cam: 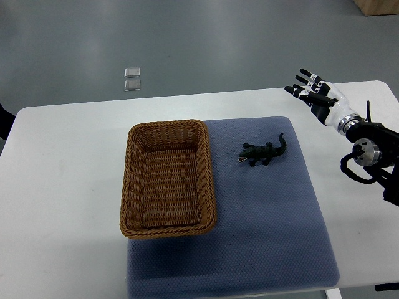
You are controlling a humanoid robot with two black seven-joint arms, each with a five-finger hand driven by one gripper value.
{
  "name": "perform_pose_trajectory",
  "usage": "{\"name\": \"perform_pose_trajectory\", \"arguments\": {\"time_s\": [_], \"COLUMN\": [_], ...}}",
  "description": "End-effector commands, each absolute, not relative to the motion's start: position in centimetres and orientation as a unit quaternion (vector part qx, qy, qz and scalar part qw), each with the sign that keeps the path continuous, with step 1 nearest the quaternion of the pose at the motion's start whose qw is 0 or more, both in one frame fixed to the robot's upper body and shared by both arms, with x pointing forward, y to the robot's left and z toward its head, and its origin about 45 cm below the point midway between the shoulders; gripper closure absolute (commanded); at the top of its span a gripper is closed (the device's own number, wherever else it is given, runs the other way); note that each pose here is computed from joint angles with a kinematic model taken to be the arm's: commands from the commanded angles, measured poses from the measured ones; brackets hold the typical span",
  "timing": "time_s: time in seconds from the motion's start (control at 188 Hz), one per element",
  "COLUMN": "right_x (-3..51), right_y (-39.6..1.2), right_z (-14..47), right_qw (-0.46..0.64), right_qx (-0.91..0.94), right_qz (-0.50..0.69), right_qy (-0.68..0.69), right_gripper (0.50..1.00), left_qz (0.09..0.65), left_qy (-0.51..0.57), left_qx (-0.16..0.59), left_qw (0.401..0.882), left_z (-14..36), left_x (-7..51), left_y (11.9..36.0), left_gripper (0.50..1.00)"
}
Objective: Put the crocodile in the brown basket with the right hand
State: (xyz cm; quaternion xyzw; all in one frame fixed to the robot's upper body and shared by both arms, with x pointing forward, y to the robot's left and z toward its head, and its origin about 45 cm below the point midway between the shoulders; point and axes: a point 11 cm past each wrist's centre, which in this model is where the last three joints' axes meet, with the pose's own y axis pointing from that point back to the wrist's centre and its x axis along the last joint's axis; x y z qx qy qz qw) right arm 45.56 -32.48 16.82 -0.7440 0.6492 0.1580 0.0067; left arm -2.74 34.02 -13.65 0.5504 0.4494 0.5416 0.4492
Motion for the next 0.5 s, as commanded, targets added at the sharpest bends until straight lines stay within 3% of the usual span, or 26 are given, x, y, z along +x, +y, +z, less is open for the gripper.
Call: {"name": "perform_pose_trajectory", "arguments": {"time_s": [0.0,0.496], "right_x": [45.5,47.0], "right_y": [-32.2,-26.9], "right_z": [16.9,21.0], "right_qw": [-0.020,-0.225], "right_qx": [-0.763,-0.866], "right_qz": [0.133,-0.130], "right_qy": [0.633,0.427], "right_gripper": [0.572,0.574], "left_qz": [0.542,0.541], "left_qy": [0.449,0.449], "left_qx": [0.550,0.551], "left_qw": [0.450,0.449], "left_z": [-13.6,-13.6], "left_x": [-2.7,-2.7], "left_y": [34.0,34.0], "left_gripper": [0.500,0.500]}}
